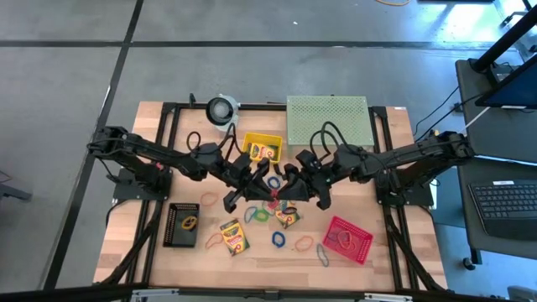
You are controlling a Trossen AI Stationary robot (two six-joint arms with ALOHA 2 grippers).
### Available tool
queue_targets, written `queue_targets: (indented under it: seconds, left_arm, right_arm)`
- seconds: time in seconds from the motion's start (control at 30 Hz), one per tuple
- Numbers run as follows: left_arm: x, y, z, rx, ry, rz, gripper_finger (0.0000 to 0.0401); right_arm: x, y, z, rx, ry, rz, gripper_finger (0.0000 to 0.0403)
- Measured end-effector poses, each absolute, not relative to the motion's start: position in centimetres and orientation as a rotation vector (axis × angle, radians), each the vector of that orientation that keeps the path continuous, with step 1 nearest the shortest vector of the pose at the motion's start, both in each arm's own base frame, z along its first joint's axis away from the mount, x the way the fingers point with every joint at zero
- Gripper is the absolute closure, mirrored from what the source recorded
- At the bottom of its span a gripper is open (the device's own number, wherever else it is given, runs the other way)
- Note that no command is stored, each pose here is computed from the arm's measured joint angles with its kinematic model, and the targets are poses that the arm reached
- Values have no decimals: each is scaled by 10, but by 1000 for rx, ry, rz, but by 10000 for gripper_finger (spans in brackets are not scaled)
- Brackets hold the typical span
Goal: Pick & Place Office Desk Supplies
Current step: Put the orange spring keychain into the black bin
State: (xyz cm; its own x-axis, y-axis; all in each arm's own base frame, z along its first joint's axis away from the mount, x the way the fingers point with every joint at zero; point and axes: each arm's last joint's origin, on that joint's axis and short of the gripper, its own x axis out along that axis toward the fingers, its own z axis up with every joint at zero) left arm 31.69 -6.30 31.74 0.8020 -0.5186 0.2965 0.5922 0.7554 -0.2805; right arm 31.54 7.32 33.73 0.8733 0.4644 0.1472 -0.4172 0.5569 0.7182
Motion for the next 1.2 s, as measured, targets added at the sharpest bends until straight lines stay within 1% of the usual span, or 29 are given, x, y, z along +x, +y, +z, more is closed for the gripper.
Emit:
queue_targets:
  seconds: [0.17,0.3,0.37,0.43,0.6,0.87,1.03,1.13,1.2]
  left_arm:
    - [317,-63,314,-436,-150,-615,391]
    - [317,-62,311,-509,-70,-526,391]
    - [315,-61,311,-543,-53,-475,391]
    - [312,-62,314,-555,-64,-455,391]
    - [304,-63,325,-572,-89,-443,391]
    - [295,-61,330,-592,-56,-384,391]
    - [289,-58,334,-614,-40,-331,391]
    - [283,-57,341,-617,-64,-339,391]
    - [279,-56,345,-617,-78,-346,391]
  right_arm:
    - [317,82,332,848,59,427,293]
    - [318,82,330,846,51,378,235]
    - [318,80,331,845,32,357,215]
    - [317,80,332,847,18,346,203]
    - [317,80,334,852,2,345,200]
    - [317,79,334,852,-14,322,226]
    - [316,79,339,854,-60,362,235]
    - [317,82,336,851,-28,366,232]
    - [318,82,331,857,15,329,227]
